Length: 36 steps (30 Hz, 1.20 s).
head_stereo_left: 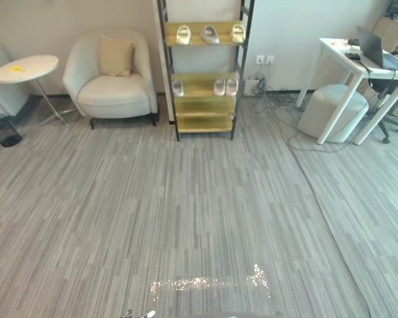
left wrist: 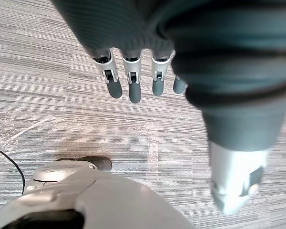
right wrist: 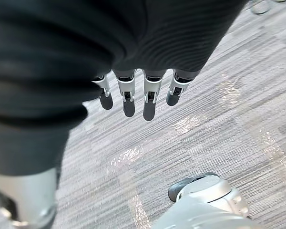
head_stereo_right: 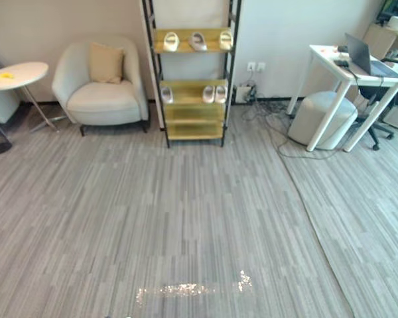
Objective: Organize the slippers on the shoe rack
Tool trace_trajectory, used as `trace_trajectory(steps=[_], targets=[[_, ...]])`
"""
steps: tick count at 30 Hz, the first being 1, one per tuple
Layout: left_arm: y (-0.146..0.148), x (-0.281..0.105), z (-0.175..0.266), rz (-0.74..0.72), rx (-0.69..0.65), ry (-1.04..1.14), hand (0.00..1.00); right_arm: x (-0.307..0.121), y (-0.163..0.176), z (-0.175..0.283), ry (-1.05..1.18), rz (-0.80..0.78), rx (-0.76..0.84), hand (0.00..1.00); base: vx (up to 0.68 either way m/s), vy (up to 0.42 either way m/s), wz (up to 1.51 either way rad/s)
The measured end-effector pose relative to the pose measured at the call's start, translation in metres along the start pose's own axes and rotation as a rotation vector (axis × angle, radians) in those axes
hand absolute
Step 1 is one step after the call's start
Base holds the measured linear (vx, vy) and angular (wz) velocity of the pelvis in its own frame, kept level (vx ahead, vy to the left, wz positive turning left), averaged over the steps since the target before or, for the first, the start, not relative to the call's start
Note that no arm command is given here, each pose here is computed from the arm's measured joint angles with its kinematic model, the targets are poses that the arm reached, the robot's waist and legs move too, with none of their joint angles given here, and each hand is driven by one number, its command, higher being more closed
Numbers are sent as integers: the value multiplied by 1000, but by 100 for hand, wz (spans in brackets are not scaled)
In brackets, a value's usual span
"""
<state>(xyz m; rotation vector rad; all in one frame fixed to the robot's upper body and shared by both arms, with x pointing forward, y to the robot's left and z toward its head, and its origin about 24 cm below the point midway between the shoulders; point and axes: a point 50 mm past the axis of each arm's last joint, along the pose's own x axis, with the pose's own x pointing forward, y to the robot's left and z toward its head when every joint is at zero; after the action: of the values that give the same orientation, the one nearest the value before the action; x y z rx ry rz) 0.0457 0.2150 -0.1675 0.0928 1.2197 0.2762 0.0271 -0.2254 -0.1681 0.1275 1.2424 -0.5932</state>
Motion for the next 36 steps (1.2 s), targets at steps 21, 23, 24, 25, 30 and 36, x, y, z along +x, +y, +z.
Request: trace_trajectory(steps=[21, 23, 24, 25, 30, 36], targets=[[-2, 5, 20, -11, 12, -48, 0, 4, 16, 27, -61, 39, -35, 0, -5, 3, 2], [-2, 5, 20, -11, 12, -47, 0, 4, 16, 27, -61, 39, -36, 0, -35, -13, -1], [-2, 5, 20, -11, 12, -47, 0, 4, 16, 27, -61, 39, -36, 0, -31, -20, 1], [-2, 5, 20, -11, 12, -47, 0, 4, 16, 27, -61, 39, -35, 0, 0, 0, 0], [-2, 5, 20, -12, 12, -48, 0, 4, 16, 27, -61, 39, -36, 0, 0, 0, 0], [-3, 5, 21, -9, 5, -52, 0, 4, 17, 29, -69, 41, -35, 0, 0, 0, 0]])
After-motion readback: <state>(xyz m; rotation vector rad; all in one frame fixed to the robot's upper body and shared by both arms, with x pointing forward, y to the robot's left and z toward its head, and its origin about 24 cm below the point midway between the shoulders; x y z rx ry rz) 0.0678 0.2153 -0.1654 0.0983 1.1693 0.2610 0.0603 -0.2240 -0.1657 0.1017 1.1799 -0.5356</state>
